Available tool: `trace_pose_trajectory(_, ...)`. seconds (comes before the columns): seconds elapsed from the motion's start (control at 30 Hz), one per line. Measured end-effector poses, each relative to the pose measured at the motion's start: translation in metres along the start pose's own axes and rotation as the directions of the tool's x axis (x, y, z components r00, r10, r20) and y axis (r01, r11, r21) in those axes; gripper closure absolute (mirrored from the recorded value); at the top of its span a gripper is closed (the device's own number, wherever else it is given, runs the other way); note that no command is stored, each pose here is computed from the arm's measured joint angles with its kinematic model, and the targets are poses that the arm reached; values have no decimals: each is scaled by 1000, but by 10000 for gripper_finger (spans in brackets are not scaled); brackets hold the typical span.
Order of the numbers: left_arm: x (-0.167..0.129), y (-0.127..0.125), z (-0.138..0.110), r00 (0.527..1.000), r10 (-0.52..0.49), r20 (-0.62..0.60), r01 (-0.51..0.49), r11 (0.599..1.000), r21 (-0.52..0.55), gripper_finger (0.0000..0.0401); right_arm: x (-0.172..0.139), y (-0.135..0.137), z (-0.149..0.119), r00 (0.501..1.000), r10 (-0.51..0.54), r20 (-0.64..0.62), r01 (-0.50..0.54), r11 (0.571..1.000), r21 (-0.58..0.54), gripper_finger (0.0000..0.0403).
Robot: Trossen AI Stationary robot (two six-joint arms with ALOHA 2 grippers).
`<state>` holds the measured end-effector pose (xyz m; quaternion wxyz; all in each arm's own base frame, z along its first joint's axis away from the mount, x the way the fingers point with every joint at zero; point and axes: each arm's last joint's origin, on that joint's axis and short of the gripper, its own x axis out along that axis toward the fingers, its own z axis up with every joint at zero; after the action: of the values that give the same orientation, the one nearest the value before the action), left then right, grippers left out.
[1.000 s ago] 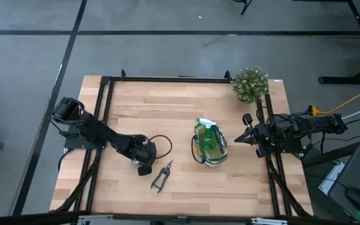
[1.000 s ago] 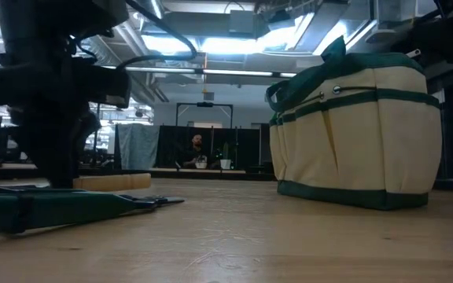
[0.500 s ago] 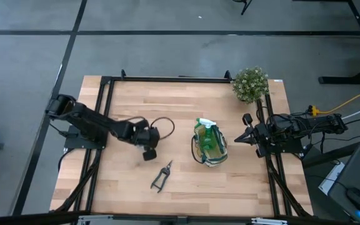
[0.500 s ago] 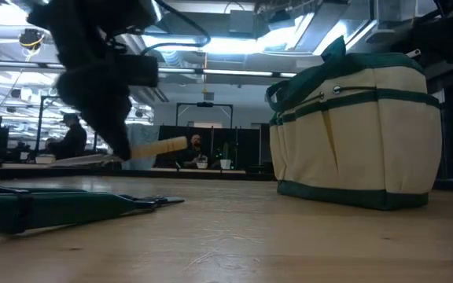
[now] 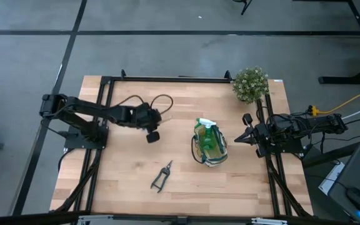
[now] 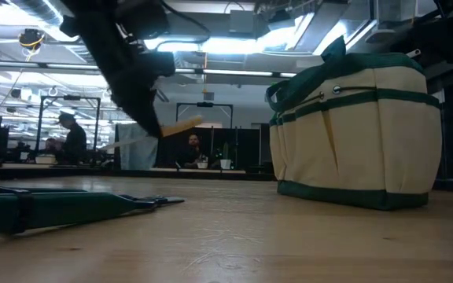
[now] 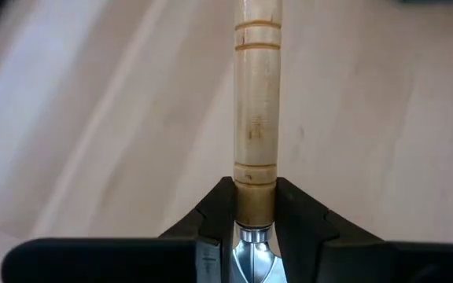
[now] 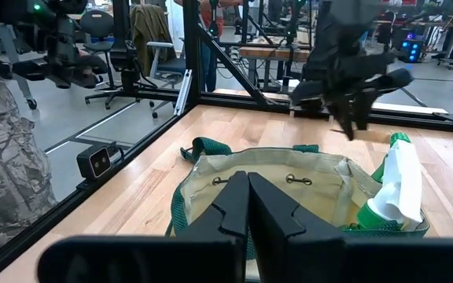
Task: Pick & Place Garden tools in Gardening bag
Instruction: Put the trowel into the gardening bag
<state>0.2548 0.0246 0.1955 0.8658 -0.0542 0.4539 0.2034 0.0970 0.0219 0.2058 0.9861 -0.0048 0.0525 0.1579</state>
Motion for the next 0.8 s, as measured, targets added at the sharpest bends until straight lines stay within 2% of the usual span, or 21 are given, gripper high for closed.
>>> trace_pose_trajectory(0.23,-2,25,26,988,38,151,-37,999,-10,338,0,0,0,1000,0,0,0,1000,0,391)
trace_pose_trajectory(0.4,-14,38,57,953,64,296,-57,998,-31,338,0,0,0,1000,0,0,0,1000,0,391)
trace_pose_trajectory(0.57,-32,44,88,867,78,491,-34,995,-96,338,0,0,0,1000,0,0,0,1000,0,391)
trace_pose_trajectory(0.8,-47,44,109,724,51,688,46,992,-121,338,0,0,0,1000,0,0,0,1000,0,391)
